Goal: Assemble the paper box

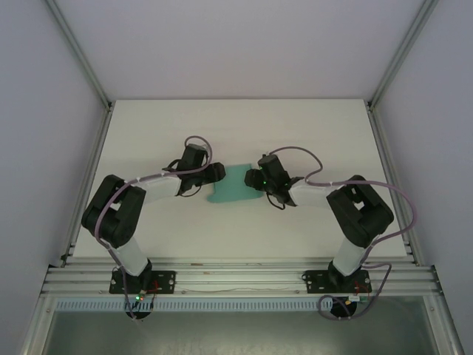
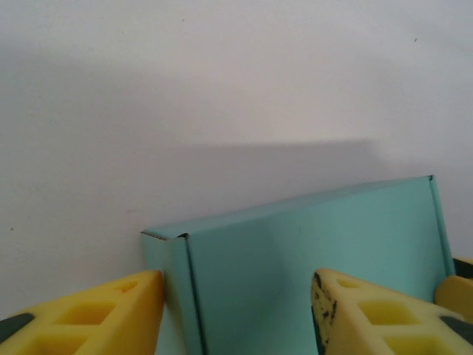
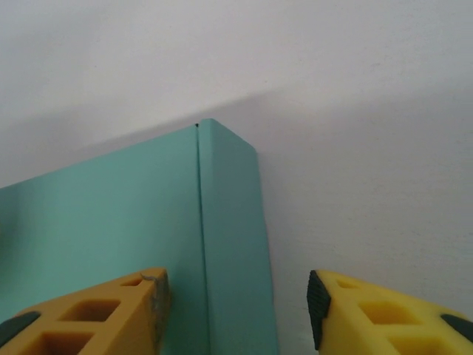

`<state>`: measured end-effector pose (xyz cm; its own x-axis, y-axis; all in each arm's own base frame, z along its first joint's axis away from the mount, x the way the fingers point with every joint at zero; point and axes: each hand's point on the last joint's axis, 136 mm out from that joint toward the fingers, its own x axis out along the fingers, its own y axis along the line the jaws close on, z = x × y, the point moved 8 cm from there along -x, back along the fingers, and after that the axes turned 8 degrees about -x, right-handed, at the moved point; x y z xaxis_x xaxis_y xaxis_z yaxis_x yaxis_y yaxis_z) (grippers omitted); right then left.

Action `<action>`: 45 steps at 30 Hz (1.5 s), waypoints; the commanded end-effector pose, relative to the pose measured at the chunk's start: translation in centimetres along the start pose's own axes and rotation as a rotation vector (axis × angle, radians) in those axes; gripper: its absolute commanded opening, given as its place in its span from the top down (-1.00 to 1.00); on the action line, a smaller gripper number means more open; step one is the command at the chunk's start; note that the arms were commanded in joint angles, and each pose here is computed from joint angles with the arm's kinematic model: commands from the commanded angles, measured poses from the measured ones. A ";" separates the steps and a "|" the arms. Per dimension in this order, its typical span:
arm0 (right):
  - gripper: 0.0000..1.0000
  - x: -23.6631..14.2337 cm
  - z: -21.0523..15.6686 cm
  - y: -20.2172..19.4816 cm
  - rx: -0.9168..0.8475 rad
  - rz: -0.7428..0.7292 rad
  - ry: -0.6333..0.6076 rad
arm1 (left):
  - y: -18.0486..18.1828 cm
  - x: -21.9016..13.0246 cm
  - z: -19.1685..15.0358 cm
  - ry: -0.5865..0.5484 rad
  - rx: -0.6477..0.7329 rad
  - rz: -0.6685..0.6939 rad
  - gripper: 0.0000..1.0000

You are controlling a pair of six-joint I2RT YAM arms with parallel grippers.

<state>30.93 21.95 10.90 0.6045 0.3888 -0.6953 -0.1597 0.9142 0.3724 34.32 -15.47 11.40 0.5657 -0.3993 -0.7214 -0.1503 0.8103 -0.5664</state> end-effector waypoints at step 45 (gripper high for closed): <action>-0.04 0.3 2.4 2.1 0.306 0.649 0.260 | 6.3 -0.6 -2.9 -0.014 -0.262 -0.288 0.62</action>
<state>31.80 22.72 10.62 0.2500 0.8413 -0.4793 -0.1029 0.5153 0.8508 31.39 -11.51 8.50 0.6721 -0.5837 -0.4555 -0.1441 0.5003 -0.8538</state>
